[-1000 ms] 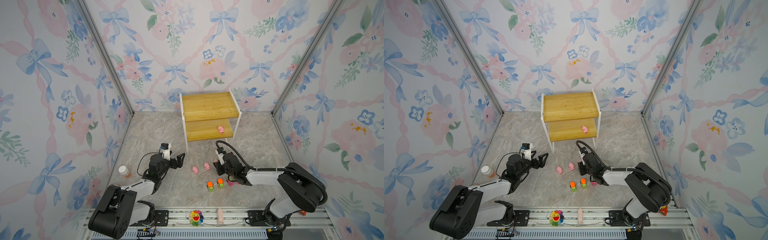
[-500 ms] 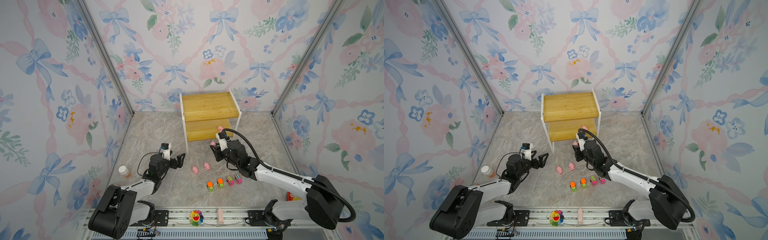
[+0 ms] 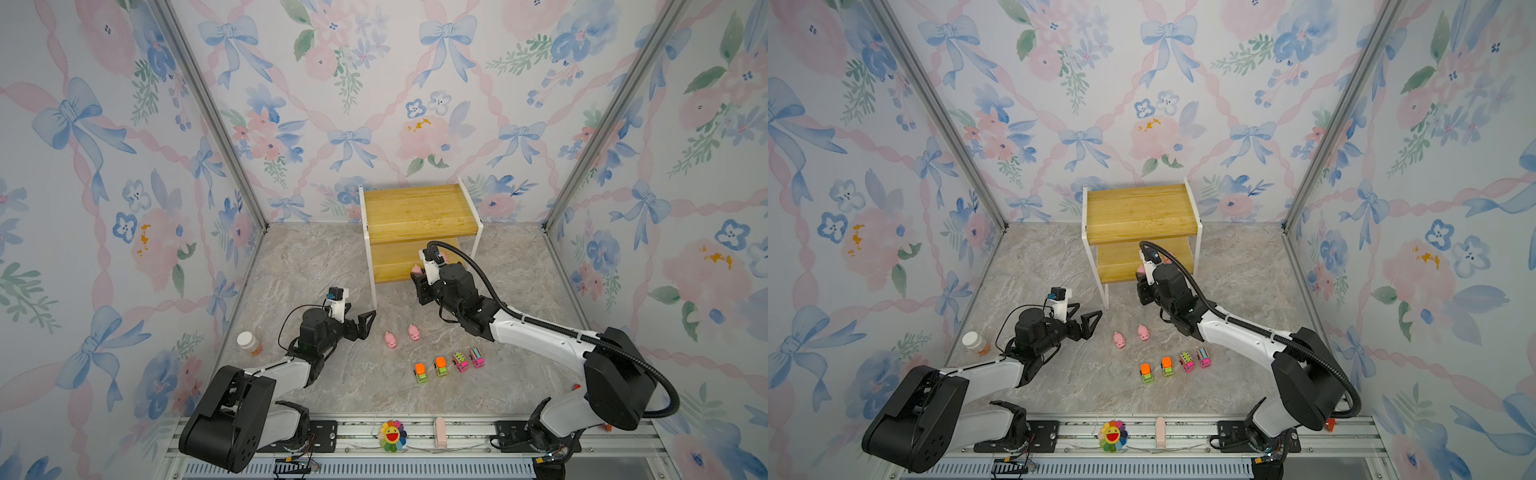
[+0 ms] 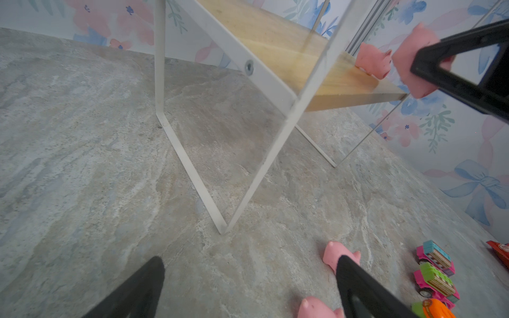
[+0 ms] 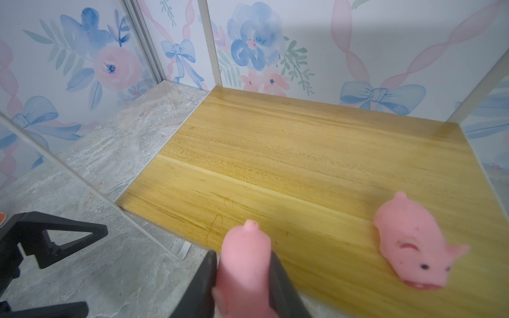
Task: Place and organize the plastic toys onto the shelf
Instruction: 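Grasp the next pink pig with the right gripper and lift it toward the shelf, then lower the held pig onto the lower wooden shelf beside the first pig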
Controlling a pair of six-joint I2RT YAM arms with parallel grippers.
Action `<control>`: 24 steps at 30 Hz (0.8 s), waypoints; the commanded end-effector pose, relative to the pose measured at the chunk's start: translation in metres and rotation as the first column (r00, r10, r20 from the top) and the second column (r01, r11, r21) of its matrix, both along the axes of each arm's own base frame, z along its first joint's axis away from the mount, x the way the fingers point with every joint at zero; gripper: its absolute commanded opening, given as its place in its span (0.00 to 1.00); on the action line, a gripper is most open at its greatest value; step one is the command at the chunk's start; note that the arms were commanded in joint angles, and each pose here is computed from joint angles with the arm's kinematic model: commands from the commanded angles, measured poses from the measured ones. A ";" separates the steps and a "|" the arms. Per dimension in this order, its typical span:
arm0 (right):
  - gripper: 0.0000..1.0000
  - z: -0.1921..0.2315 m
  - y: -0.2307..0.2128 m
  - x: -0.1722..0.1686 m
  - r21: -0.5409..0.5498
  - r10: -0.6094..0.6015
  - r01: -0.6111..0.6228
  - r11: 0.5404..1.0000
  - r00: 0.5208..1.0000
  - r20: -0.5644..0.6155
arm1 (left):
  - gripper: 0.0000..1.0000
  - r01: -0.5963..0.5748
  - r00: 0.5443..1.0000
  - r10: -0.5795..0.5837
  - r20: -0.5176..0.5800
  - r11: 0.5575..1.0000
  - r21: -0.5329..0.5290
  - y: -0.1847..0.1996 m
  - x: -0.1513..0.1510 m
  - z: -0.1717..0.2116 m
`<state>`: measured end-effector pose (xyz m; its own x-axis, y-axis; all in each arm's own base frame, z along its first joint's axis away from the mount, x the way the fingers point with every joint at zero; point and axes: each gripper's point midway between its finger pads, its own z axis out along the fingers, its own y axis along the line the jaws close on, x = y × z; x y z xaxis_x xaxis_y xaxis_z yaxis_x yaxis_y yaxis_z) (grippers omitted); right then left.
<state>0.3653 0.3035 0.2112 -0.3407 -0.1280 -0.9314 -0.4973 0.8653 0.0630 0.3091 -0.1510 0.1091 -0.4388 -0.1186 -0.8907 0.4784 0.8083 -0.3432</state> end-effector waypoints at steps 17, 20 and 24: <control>0.32 0.017 -0.003 0.033 0.008 -0.105 0.104 0.995 0.992 0.066 | 0.98 0.038 0.998 -0.039 0.045 0.999 0.022 -0.006 0.000 0.006; 0.32 0.018 -0.002 0.036 0.008 -0.111 0.110 0.994 0.991 0.076 | 0.98 0.040 0.998 -0.041 0.047 0.999 0.022 -0.006 0.001 0.007; 0.32 0.017 -0.004 0.038 0.007 -0.126 0.126 0.992 0.989 0.082 | 0.98 0.044 0.998 -0.045 0.045 0.999 0.022 -0.007 0.000 0.007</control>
